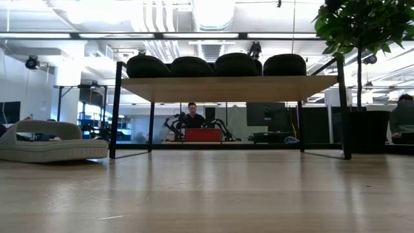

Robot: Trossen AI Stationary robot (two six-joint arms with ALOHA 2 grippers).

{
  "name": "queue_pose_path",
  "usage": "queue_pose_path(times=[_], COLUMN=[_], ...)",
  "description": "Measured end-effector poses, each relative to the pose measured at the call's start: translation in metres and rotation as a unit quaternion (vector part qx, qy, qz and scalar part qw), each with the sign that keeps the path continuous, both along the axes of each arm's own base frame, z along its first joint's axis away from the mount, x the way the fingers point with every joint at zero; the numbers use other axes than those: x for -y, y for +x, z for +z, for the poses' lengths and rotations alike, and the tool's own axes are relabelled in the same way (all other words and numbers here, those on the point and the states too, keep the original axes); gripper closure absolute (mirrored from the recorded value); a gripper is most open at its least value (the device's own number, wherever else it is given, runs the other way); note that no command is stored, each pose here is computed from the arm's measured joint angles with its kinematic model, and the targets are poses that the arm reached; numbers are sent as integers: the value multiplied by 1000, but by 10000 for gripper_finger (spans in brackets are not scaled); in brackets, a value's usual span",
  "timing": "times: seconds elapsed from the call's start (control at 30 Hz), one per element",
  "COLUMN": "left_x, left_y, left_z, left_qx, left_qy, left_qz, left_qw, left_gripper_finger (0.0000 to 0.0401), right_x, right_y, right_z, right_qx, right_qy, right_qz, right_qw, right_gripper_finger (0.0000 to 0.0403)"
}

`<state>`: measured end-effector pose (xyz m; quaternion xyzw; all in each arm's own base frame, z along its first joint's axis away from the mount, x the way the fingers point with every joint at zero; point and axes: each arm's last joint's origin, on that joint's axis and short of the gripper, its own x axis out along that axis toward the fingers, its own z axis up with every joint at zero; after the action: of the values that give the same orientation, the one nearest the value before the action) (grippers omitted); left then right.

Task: Pick and place slides into the shelf
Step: Move the gray slipper to the center of the table

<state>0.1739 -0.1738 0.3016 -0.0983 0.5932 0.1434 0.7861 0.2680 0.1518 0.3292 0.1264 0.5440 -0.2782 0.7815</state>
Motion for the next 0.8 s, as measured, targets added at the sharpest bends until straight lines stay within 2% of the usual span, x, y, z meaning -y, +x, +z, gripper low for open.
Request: queue_pose_path(times=[0.13, 0.23, 0.33, 0.4, 0.5, 0.6, 0.67, 0.8], left_x=[27, 51, 75, 88, 103, 118, 126, 134], left_y=[8, 16, 26, 32, 36, 42, 47, 58], left_z=[7, 2, -10, -23, -41, -50, -50, -45], left_qx=[-27, -51, -90, -129, -200, -254, -264, -250], left_qy=[2, -16, -31, -26, -6, -24, -38, -55], left_qz=[73, 136, 171, 180, 212, 241, 254, 271], left_qw=[997, 989, 981, 975, 957, 937, 930, 928], left_gripper_finger=[266, 251, 231, 216, 198, 186, 181, 179], right_x=[3, 6, 2, -3, -10, -16, -18, -16], right_y=[-9, -15, -25, -31, -40, -47, -50, -56], right_z=[-3, -3, -4, -6, -8, -12, -15, -21], right_qx=[-46, -67, -76, -77, -70, -71, -76, -84], right_qy=[-58, -73, -82, -88, -111, -129, -133, -137], right_qz=[65, 116, 155, 168, 190, 210, 218, 212], right_qw=[995, 988, 982, 979, 973, 967, 964, 964], right_gripper_finger=[360, 360, 360, 360, 360, 360, 360, 360])
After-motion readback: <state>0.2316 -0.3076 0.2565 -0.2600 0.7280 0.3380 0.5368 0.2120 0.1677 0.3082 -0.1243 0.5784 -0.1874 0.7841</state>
